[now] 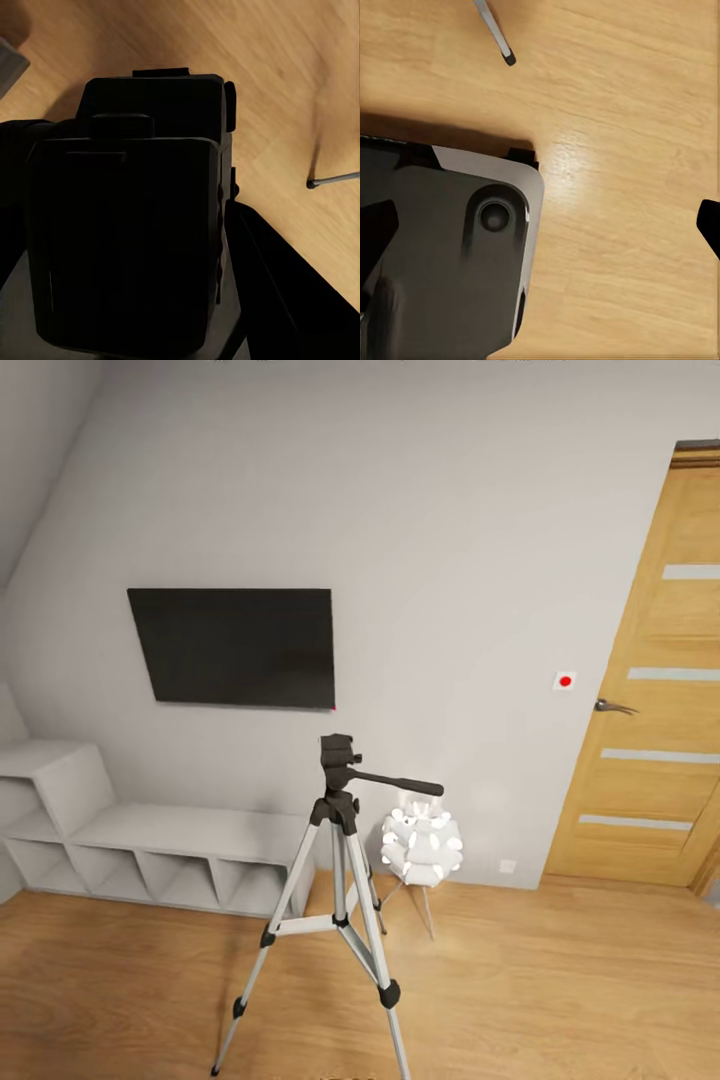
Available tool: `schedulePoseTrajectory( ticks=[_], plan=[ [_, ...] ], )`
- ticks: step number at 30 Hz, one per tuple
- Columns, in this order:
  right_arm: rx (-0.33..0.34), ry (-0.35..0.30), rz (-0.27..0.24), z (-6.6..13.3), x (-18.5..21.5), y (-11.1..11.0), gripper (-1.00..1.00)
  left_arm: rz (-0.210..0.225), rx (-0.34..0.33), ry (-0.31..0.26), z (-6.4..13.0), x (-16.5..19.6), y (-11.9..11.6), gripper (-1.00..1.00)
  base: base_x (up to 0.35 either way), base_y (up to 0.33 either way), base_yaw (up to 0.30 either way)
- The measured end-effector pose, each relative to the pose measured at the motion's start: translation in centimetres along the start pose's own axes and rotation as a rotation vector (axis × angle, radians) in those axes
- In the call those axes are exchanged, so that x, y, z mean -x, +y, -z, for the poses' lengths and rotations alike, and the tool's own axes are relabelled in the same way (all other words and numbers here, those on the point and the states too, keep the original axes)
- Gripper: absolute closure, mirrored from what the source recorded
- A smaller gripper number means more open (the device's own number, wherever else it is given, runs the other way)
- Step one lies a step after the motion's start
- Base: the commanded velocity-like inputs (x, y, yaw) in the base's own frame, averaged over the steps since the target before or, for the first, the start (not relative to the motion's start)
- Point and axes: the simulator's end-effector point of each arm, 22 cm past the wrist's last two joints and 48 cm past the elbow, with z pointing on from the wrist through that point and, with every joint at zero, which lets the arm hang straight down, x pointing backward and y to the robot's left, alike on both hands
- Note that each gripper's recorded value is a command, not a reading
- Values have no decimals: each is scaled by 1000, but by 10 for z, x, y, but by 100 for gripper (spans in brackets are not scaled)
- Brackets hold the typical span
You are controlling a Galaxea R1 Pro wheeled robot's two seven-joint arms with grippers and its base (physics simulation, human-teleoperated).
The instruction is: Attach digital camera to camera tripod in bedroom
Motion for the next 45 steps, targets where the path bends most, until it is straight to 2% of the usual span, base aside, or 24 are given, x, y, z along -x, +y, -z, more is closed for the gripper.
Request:
schedulePoseTrajectory(
  ticks=[14,45],
  plan=[
    [13,4,5,-1,0,7,-100,12,7,-1,0,0,2,100,-132,2,0],
    [14,45,5,-4,-17,8,-100,15,34,33,-2,-13,14,100,-3,0,0]
  ],
)
